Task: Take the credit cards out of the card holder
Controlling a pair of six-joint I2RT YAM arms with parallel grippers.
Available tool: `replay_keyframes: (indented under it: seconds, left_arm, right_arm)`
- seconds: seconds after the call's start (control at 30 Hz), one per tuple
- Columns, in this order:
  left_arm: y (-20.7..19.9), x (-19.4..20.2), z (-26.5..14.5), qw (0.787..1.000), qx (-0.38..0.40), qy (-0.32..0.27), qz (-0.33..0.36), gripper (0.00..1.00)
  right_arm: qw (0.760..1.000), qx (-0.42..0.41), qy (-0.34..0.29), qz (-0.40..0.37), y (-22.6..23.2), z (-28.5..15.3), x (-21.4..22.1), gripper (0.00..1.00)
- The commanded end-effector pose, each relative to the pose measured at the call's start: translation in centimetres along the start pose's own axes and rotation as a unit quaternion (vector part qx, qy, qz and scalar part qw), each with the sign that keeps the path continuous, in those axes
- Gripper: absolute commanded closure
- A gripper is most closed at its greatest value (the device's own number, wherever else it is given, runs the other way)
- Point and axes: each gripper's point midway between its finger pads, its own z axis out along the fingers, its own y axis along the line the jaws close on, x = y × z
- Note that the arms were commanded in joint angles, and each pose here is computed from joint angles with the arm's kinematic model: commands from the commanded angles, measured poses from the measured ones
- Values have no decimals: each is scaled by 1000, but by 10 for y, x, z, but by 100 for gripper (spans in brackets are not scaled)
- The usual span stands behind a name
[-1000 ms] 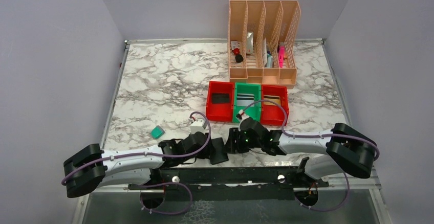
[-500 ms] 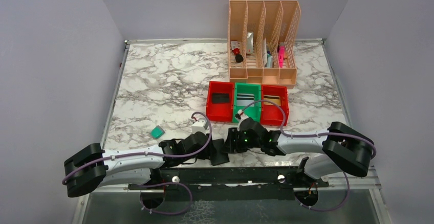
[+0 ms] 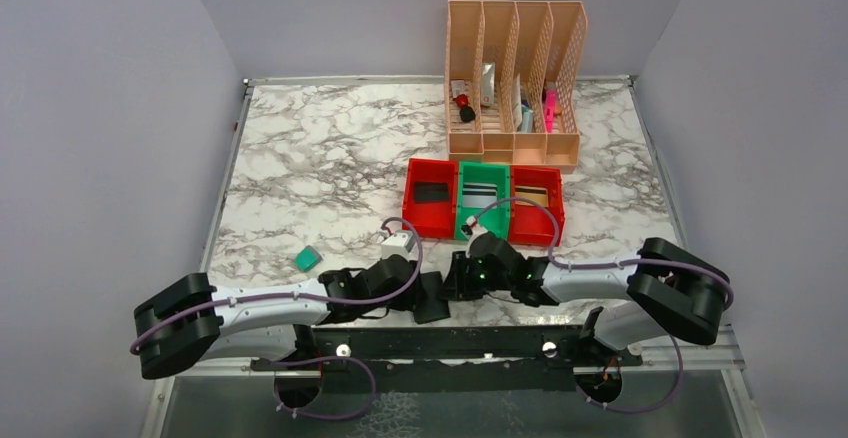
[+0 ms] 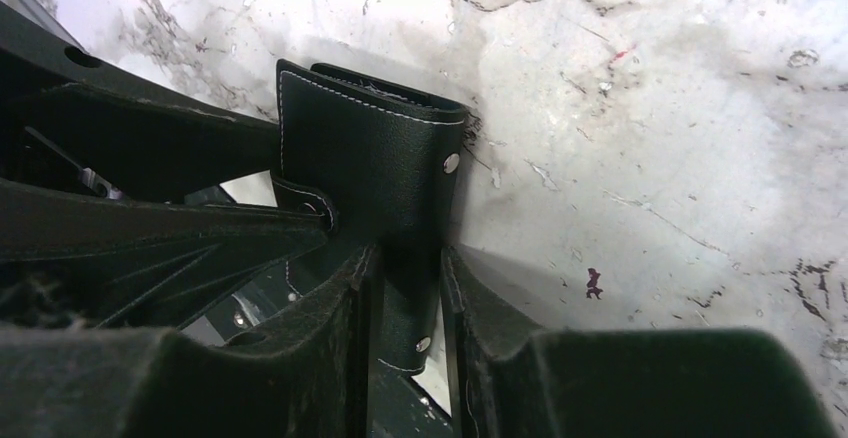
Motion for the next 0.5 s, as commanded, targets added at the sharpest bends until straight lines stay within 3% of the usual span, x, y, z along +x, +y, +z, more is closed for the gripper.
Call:
replay_keyframes:
  seconds: [0.0, 0.07, 0.2, 0.33, 0.47]
  left_arm:
    - [-5, 5, 3, 1000, 10, 18, 16, 57]
    - [-6, 4, 4, 1000, 8, 17, 20, 55]
    - [-5, -7, 3, 1000, -14, 6, 27, 41]
    - [-10, -20, -1, 999, -29, 3, 46, 35]
    - [-8, -21, 2, 994, -59, 30, 85, 37]
  right_arm:
    - [1000, -7, -3, 9, -2, 0, 5, 72]
    - [1000, -11, -9, 11, -2, -3, 5, 79]
    - [999, -19, -28, 22, 2, -10, -1, 91]
    - [998, -9, -48, 38, -2, -17, -5, 93]
    - [995, 30, -74, 58, -20, -23, -10, 93]
